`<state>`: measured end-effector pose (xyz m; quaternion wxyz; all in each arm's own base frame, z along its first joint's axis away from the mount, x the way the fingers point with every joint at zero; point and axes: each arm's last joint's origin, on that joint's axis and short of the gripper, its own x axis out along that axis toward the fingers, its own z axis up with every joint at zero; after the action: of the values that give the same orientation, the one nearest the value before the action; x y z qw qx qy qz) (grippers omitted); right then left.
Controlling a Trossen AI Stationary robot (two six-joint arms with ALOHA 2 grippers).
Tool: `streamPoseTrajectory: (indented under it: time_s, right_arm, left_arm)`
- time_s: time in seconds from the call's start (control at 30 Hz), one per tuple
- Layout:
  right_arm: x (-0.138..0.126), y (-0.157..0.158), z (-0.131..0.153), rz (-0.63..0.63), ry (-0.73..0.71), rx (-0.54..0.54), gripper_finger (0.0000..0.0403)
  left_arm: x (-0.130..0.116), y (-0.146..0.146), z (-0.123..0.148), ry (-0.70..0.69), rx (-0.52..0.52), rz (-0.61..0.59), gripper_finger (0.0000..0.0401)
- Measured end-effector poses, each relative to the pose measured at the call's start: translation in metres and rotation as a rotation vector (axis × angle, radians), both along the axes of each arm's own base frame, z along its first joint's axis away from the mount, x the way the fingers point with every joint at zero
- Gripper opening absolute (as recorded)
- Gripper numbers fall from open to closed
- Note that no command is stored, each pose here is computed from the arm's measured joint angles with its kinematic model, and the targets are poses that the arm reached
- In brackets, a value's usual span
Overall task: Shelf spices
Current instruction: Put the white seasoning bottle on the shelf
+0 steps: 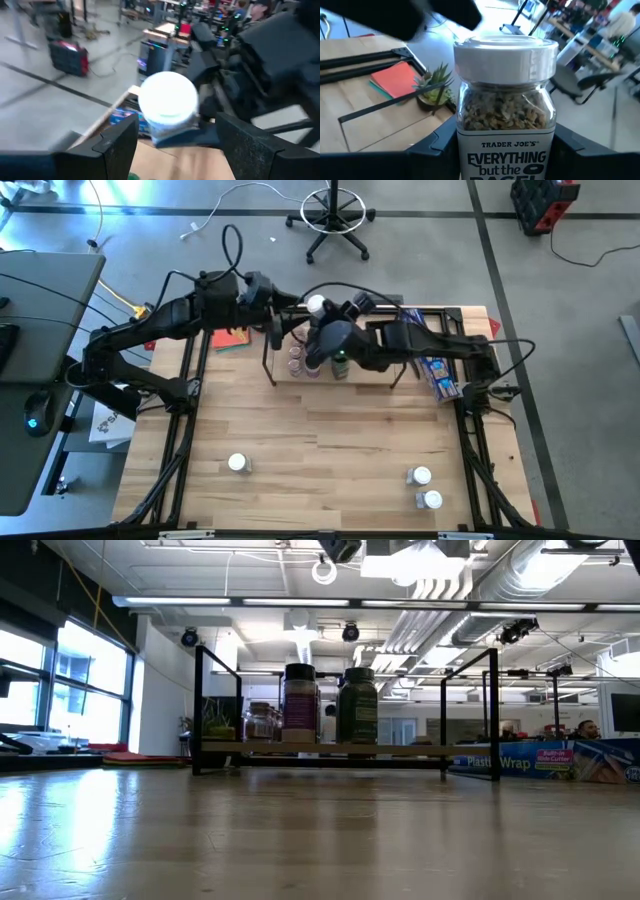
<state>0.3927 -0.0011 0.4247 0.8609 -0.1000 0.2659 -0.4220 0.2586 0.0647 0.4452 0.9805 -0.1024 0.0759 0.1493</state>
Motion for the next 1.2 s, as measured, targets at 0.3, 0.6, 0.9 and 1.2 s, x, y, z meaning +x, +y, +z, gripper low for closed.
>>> streamPoseTrajectory:
  time_s: [0.3, 0.6, 0.9, 1.2]
  right_arm:
    - [0.011, 0.001, 0.002, 0.031, 0.028, -0.067, 0.0181]
    - [0.011, 0.006, 0.003, 0.031, 0.017, -0.075, 0.0181]
    - [0.011, 0.011, 0.003, 0.043, 0.017, -0.076, 0.0181]
    - [0.010, 0.011, 0.002, 0.066, 0.029, -0.058, 0.0219]
  left_arm:
    - [0.013, 0.005, -0.006, 0.004, 0.021, 0.017, 0.0291]
    - [0.016, 0.005, -0.006, -0.029, -0.043, 0.027, 0.0295]
    - [0.017, 0.005, -0.004, -0.067, -0.076, 0.009, 0.0199]
    - [0.018, 0.005, -0.003, -0.067, -0.043, -0.024, 0.0196]
